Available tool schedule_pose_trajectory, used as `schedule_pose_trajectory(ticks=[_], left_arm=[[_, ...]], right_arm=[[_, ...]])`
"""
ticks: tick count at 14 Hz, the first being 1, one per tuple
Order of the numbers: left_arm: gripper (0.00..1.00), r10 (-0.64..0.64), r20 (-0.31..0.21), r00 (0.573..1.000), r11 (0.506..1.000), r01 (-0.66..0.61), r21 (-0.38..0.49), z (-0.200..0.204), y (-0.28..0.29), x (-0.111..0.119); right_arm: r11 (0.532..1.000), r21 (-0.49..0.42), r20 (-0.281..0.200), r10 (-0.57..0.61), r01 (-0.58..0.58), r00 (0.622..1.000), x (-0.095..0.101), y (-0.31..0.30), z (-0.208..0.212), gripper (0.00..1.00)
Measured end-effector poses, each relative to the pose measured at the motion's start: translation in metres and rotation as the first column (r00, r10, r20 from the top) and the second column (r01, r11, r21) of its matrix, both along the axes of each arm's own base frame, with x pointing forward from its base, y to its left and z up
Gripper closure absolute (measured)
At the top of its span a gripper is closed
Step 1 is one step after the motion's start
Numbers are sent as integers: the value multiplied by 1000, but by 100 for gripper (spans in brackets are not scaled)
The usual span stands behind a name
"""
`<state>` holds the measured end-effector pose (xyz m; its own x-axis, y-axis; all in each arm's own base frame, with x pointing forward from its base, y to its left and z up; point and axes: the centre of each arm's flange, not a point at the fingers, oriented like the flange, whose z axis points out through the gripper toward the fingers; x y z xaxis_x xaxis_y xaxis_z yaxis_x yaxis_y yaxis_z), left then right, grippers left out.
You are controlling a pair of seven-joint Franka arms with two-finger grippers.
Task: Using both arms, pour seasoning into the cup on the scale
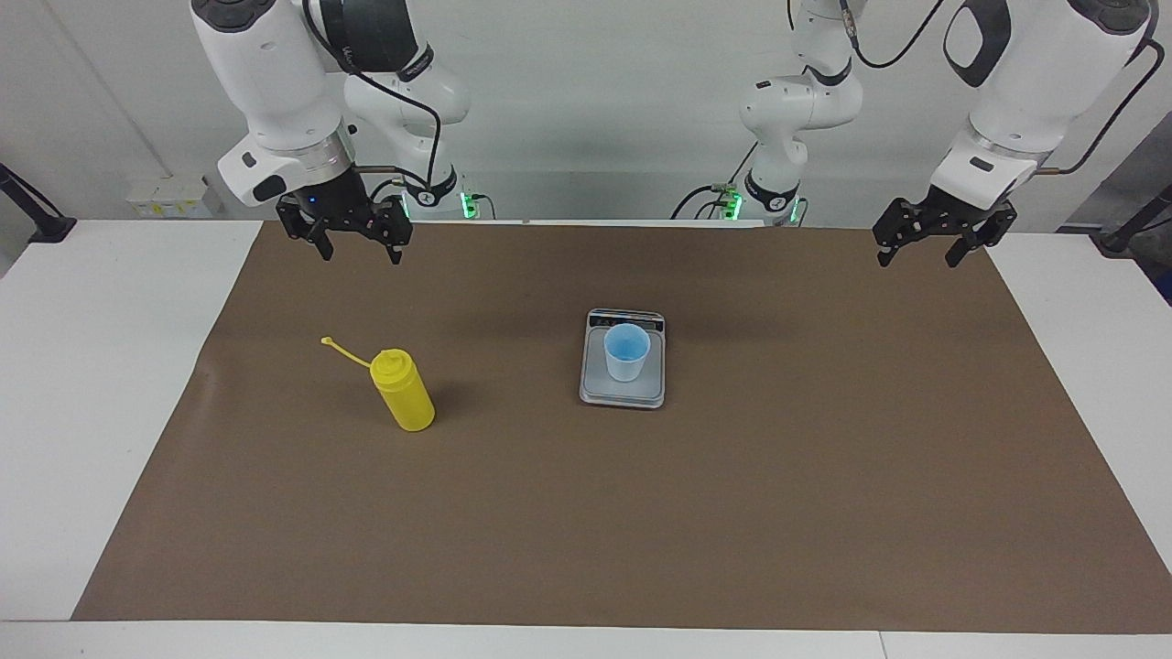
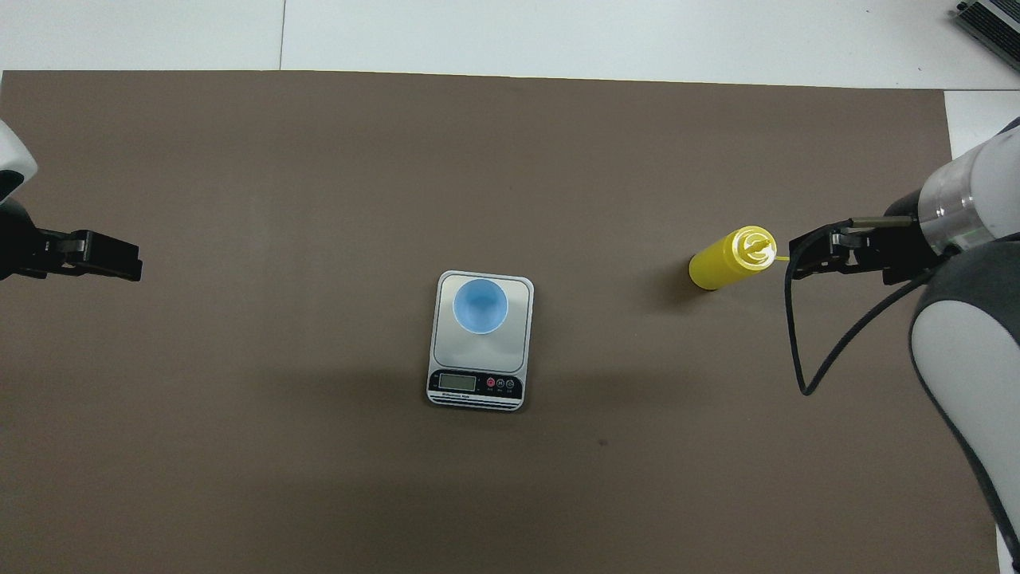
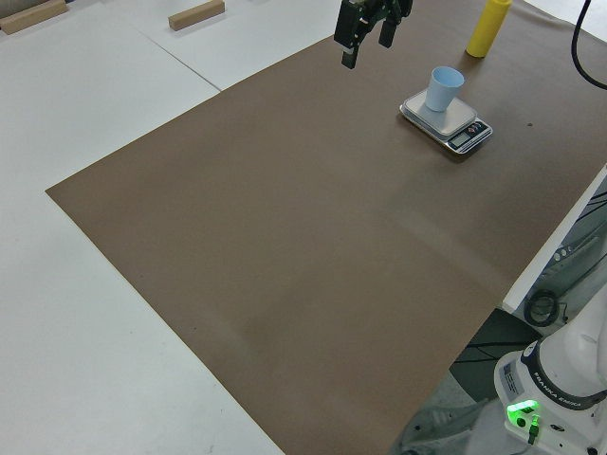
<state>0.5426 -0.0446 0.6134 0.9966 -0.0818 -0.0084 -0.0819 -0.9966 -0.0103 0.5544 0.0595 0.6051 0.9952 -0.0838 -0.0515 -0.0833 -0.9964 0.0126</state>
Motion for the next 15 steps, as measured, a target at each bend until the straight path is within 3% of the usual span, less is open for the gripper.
schedule_pose_trajectory(ticks=[15], left_arm=[[0, 0, 0, 1000, 1000, 0, 0, 0, 0, 0]], right_arm=[[1000, -1, 11, -18, 18, 1000, -2, -10, 6, 0]])
